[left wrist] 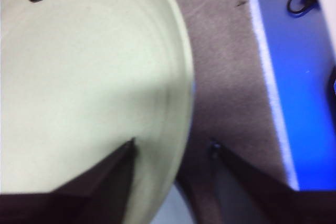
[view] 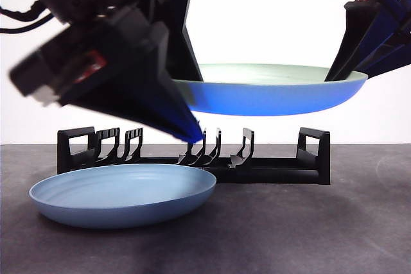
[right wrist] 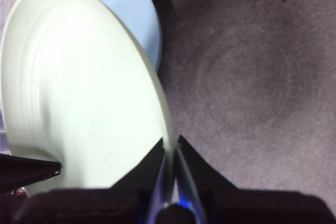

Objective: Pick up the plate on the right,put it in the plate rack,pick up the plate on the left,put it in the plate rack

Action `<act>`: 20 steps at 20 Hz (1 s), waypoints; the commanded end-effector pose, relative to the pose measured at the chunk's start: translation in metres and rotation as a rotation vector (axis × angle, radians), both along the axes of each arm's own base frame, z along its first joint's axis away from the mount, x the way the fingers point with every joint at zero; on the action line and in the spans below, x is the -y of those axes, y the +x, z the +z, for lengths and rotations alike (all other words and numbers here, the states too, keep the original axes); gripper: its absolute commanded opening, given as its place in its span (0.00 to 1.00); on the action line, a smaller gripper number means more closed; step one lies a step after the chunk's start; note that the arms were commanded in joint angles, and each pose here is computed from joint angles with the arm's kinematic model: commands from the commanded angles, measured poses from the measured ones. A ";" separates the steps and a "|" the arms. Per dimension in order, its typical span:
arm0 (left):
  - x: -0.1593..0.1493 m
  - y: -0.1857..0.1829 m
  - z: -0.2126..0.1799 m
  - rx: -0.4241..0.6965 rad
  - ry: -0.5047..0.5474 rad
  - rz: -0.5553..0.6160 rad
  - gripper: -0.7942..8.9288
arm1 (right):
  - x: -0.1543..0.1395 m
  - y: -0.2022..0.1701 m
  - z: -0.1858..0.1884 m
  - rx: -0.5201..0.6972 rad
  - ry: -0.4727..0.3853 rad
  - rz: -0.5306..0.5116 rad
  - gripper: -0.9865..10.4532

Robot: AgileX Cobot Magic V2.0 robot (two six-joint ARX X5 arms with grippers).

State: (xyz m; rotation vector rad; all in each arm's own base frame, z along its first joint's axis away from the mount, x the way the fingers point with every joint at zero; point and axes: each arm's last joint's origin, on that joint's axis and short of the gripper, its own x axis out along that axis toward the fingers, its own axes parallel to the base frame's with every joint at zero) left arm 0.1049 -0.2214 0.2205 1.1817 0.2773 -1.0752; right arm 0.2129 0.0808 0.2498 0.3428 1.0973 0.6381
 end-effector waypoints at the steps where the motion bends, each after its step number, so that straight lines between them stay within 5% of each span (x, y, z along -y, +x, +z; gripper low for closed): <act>1: 0.000 0.000 -0.005 -0.003 0.030 0.003 0.07 | -0.001 0.001 0.002 -0.004 0.036 0.008 0.08; 10: 0.000 0.001 -0.005 0.027 0.039 0.034 0.07 | -0.001 0.001 0.003 0.004 0.037 0.013 0.08; 20: 0.002 0.002 -0.002 0.039 -0.008 0.051 0.07 | -0.002 0.005 0.025 0.098 0.044 0.022 0.28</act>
